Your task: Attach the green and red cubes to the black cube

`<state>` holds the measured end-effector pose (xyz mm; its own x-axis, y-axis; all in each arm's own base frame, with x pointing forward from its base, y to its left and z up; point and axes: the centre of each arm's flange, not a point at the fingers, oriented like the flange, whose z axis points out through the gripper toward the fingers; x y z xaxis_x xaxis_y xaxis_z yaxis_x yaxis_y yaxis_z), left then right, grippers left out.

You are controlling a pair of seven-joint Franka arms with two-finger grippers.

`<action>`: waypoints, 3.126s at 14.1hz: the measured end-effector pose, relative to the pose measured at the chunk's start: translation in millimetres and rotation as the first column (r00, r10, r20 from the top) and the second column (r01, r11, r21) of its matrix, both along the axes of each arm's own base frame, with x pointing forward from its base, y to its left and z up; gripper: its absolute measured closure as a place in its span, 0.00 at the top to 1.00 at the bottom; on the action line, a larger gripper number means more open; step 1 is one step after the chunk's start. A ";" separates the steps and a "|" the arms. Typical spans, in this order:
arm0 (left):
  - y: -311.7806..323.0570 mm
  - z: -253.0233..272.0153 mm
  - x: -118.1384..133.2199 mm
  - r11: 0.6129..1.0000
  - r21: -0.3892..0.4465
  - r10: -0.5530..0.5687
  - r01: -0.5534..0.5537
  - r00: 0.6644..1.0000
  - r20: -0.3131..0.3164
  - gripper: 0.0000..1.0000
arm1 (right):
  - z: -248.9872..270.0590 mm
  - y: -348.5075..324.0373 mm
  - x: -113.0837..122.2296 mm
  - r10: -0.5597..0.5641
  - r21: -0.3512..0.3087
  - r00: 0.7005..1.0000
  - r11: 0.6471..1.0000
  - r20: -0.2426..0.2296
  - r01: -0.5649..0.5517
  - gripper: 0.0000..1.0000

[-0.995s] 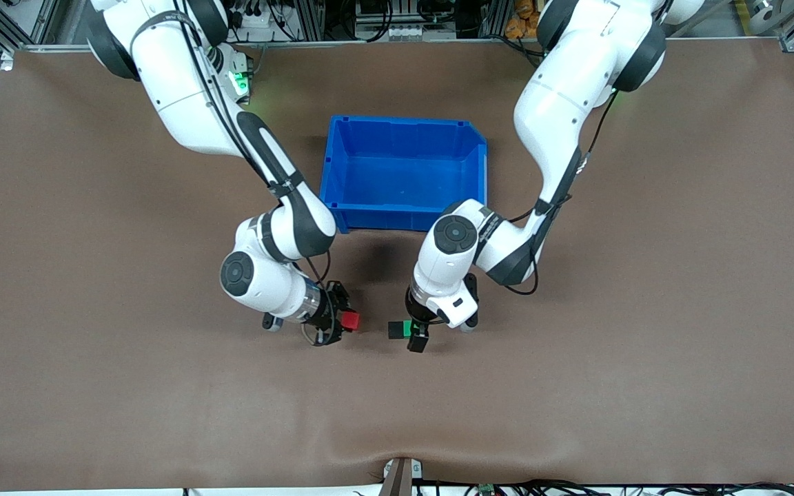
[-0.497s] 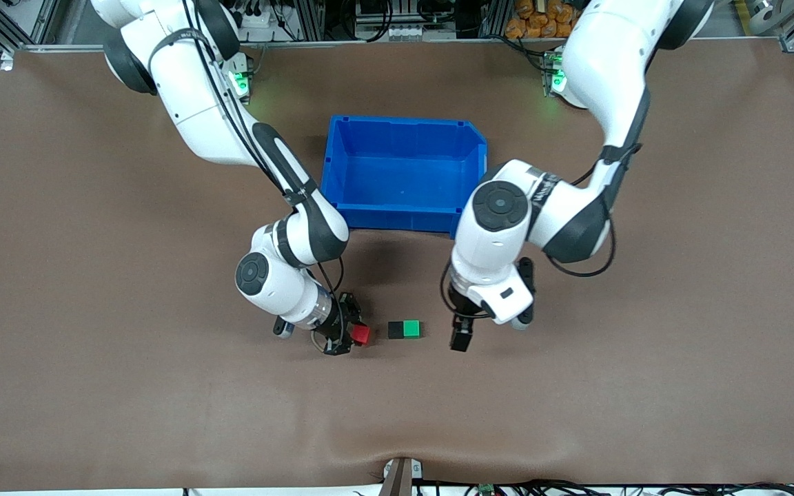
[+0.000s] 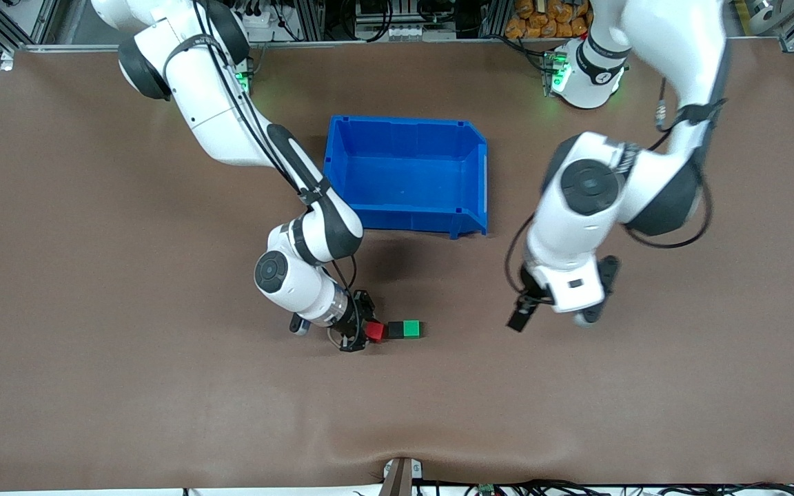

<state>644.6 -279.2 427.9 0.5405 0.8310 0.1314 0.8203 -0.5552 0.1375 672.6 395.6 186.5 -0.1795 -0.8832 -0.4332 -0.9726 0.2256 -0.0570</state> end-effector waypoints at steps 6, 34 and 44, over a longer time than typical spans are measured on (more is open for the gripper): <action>76.2 45.2 -8.7 0.996 0.035 -0.088 0.087 0.996 0.024 1.00 | -7.7 6.6 -5.7 0.002 -0.004 1.000 1.000 -0.012 -0.002 0.40; 219.2 171.8 -91.1 0.459 -0.074 -0.861 0.885 0.422 -0.285 1.00 | 367.7 -389.3 -8.0 0.969 -0.303 0.241 0.214 -0.054 -0.929 1.00; 225.4 203.7 -91.2 0.469 -0.068 -0.869 0.881 0.447 -0.211 1.00 | 442.7 -372.2 -128.5 0.994 -0.411 -0.046 -0.084 -0.100 -0.908 1.00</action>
<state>553.4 -53.8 631.6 0.9940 -0.1006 -0.0425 -0.1008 -0.9949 -0.0017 544.1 23.4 629.2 0.9907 -0.1355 -0.0113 -0.1359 -0.9896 -0.0471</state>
